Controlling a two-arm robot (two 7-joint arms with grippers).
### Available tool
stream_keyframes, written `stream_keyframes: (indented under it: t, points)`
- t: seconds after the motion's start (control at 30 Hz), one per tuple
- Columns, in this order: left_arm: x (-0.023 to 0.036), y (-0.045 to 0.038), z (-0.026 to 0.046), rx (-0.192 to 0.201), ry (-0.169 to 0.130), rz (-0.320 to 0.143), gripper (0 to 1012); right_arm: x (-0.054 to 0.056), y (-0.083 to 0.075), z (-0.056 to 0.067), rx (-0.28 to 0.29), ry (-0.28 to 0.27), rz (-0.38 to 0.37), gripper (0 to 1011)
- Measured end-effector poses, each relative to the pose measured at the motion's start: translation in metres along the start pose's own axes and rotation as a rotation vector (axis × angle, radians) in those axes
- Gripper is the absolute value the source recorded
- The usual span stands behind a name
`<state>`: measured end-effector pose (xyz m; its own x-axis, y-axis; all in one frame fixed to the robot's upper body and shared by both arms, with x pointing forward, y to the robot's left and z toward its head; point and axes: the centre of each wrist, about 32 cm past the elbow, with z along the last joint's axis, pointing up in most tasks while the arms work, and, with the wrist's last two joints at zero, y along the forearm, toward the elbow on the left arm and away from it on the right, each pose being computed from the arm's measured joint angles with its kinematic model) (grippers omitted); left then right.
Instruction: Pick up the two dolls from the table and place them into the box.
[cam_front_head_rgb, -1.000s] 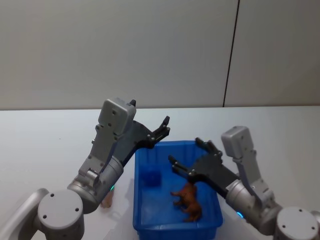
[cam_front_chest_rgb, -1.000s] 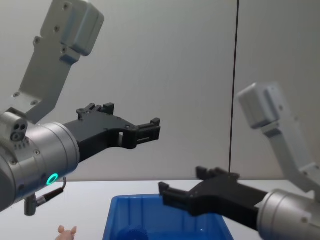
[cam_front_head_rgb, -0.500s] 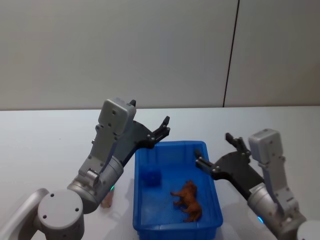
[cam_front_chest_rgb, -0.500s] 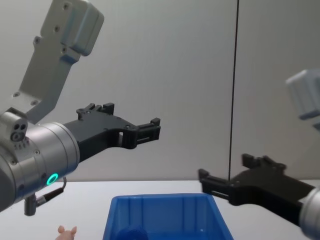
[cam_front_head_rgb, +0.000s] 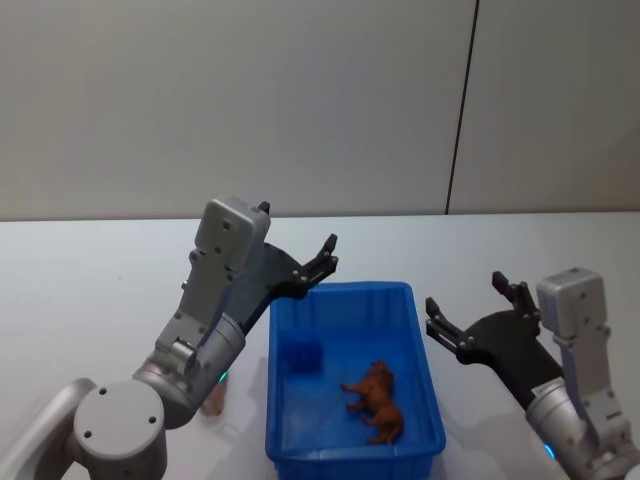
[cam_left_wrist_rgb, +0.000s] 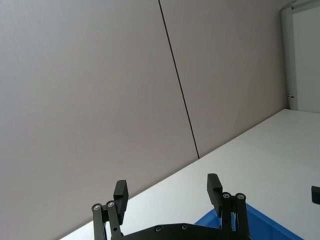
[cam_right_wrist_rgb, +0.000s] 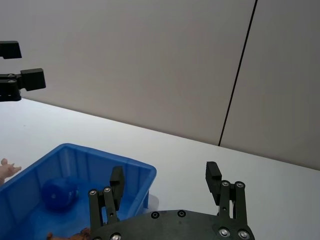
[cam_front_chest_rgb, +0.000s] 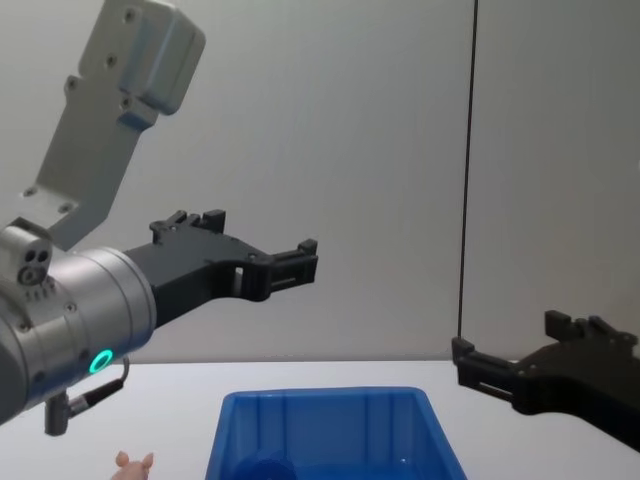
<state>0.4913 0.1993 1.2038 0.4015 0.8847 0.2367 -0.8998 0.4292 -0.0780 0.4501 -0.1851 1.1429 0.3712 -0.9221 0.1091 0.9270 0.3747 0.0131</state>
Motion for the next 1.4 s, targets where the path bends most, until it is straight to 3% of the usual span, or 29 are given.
stream_keyframes:
  t: [0.37, 0.7, 1.0, 1.4]
  points:
    - [0.0068, 0.0065, -0.0008, 0.049, 0.050, 0.034, 1001, 0.001, -0.005, 0.000, -0.002, 0.000, -0.023, 1001]
    - [0.0152, 0.0131, 0.0001, 0.144, 0.113, 0.072, 1001, 0.002, -0.007, 0.000, -0.004, 0.000, -0.033, 1001]
    - [0.0231, 0.0203, 0.0001, 0.270, 0.176, 0.105, 1001, 0.002, -0.008, 0.000, -0.004, 0.000, -0.038, 1001]
    - [0.0283, 0.0314, -0.0039, 0.428, 0.230, 0.137, 1001, 0.002, -0.009, 0.000, -0.004, 0.000, -0.040, 1001]
